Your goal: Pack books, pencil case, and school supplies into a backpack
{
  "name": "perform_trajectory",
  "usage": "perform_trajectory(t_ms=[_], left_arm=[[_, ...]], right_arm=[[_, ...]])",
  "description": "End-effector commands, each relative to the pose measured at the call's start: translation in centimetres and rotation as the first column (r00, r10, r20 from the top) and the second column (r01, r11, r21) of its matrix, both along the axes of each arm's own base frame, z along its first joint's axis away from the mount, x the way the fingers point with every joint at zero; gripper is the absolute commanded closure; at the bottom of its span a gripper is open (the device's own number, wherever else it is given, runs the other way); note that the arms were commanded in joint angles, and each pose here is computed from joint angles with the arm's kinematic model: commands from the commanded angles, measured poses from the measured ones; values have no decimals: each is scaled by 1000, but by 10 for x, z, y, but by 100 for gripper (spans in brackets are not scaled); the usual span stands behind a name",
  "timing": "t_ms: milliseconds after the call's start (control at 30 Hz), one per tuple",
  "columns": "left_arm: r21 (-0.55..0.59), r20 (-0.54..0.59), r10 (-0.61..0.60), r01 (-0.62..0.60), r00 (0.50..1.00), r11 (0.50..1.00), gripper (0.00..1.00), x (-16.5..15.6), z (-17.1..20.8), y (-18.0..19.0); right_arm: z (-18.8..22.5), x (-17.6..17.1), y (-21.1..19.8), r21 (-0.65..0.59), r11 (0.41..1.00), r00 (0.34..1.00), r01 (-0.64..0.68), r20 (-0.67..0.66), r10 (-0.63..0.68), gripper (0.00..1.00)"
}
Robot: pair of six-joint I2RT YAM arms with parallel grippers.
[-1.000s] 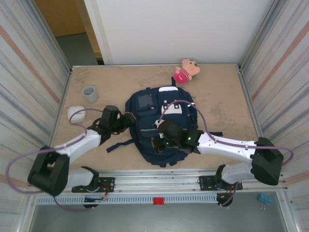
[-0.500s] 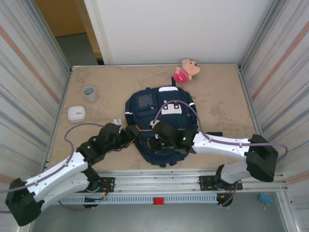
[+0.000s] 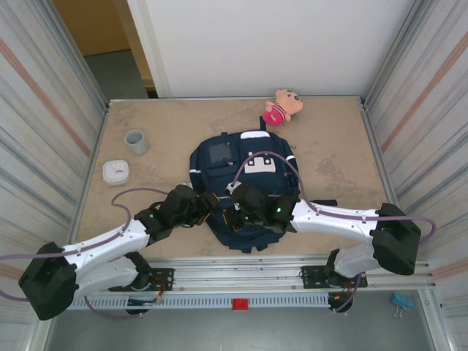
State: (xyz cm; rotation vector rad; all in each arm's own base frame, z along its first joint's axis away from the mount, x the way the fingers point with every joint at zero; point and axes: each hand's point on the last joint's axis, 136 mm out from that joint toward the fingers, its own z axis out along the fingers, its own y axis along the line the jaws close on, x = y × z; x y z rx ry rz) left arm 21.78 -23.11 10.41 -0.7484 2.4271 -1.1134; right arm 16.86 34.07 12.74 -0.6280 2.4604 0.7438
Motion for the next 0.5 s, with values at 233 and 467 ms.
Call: perform_trajectory(t_ms=[233,467], left_arm=[[-36,64,14,-12,998,999,72,12,17,-9],[89,82,56,-64,995,994,100,21,15,27]], right_arm=[[32,0,18,91,995,997,-48,63,42,100],[33,-6,3,75,996,997,-49,64,44,100]])
